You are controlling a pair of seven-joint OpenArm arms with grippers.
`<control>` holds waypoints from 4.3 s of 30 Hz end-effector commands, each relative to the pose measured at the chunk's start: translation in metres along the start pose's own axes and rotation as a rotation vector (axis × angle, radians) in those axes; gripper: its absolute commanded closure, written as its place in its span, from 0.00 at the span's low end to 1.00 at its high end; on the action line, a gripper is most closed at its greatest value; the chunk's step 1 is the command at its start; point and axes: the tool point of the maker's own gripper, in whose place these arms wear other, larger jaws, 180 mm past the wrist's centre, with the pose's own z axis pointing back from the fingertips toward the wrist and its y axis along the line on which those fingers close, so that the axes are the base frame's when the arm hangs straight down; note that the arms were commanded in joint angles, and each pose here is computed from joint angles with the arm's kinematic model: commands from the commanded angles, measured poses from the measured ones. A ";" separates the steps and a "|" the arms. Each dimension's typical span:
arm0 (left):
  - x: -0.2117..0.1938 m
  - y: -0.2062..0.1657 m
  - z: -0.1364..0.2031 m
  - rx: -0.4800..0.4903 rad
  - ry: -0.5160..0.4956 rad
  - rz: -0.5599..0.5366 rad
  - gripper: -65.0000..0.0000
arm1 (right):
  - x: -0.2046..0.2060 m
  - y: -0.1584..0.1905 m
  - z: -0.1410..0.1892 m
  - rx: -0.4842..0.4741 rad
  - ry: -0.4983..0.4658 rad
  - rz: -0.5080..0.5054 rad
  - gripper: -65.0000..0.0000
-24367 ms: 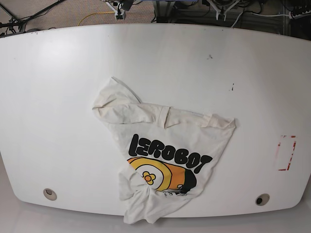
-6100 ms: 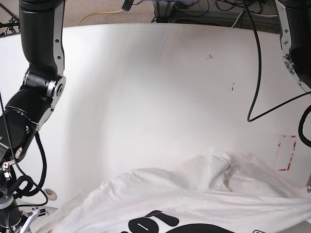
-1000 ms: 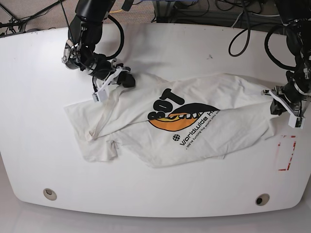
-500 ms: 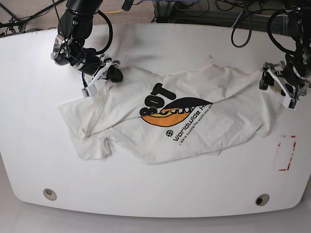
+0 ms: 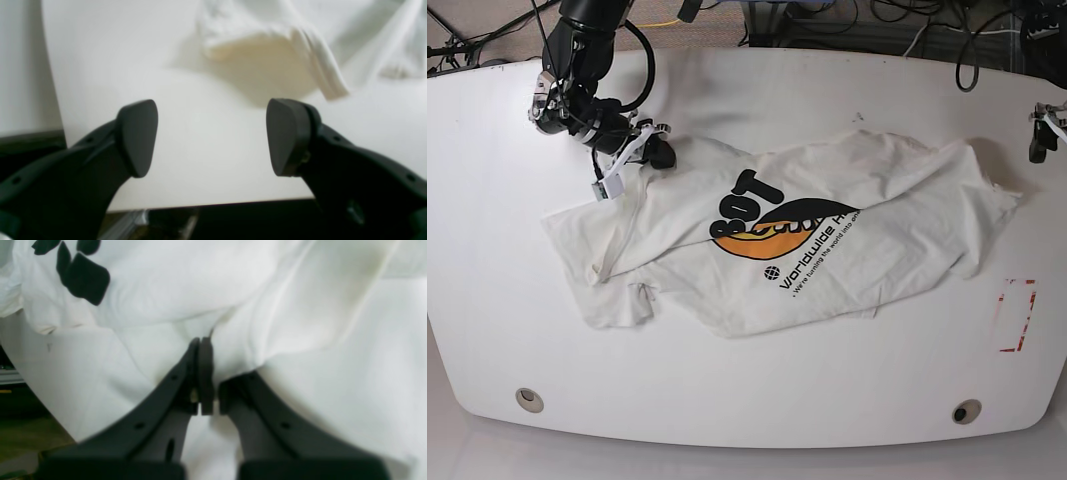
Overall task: Fold the T-shirt properly
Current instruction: 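Release the left gripper and reposition it onto the shirt's sleeve edge, then lift the white shirt with both grippers and stretch it between them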
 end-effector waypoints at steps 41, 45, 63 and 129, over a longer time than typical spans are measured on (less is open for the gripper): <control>0.005 -0.009 -0.132 -0.292 -0.107 0.747 0.27 | 0.018 0.000 0.000 -0.004 -0.028 0.032 1.00; 0.010 -0.017 -0.136 -0.309 -0.095 0.719 0.41 | 0.018 0.000 0.000 -0.005 -0.030 0.029 1.00; 0.027 0.018 -0.121 -0.196 -0.158 0.643 0.93 | 0.016 -0.006 0.014 -0.028 -0.053 0.021 1.00; 0.217 -0.055 0.014 0.013 -0.548 -0.105 0.93 | 0.106 -0.042 0.185 -0.130 -0.375 0.165 1.00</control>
